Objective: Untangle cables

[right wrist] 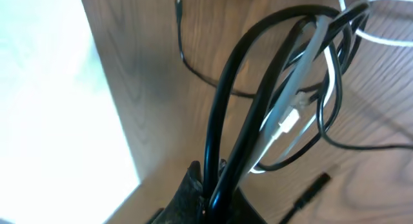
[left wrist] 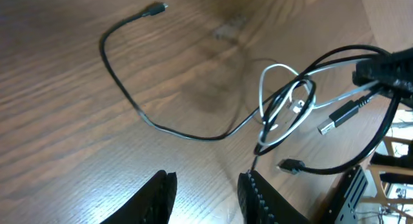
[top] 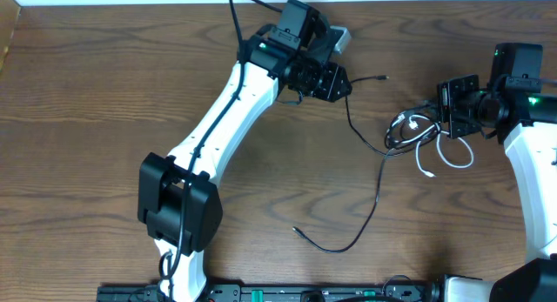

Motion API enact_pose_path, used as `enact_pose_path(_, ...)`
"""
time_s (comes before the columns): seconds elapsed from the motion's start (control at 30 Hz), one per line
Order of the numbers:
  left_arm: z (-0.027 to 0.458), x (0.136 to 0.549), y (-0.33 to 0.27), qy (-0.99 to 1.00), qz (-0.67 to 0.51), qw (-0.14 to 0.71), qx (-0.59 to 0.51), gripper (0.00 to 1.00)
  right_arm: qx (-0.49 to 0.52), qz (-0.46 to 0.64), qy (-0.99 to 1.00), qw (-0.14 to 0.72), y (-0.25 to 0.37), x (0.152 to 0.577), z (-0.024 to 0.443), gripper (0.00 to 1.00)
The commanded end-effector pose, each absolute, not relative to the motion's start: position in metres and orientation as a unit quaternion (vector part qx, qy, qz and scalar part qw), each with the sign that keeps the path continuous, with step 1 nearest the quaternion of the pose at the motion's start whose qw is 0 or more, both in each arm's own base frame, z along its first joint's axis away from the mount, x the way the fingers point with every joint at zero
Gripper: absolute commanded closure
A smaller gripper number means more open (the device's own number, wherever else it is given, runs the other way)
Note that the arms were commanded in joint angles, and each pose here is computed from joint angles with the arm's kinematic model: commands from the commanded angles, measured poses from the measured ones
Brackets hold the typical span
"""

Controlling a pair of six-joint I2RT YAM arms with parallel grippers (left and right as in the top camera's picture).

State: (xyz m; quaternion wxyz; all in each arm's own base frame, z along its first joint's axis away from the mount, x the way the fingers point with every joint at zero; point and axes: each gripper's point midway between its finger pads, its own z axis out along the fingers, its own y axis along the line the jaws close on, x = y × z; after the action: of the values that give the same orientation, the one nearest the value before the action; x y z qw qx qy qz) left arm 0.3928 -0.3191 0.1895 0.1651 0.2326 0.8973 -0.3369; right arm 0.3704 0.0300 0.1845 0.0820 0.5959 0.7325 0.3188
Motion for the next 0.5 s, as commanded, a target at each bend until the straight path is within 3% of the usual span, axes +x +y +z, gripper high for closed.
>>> enact_pose_path(0.0,0.19,0.382,-0.335,0.885,-0.349,0.161,0.262,0.63,0.61,0.388,0.689,0.051,0.048,0.378,0.213,0.99)
enact_pose_path(0.23,0.21,0.358,-0.358,0.83,-0.424,0.152,0.329,0.64,0.587,0.419,0.69,0.051,0.053,0.384,0.223,0.99)
enact_pose_path(0.47,0.206,0.36,-0.356,0.814,-0.415,0.17,0.368,0.64,0.522,0.49,0.698,0.009,0.079,0.38,0.247,0.99)
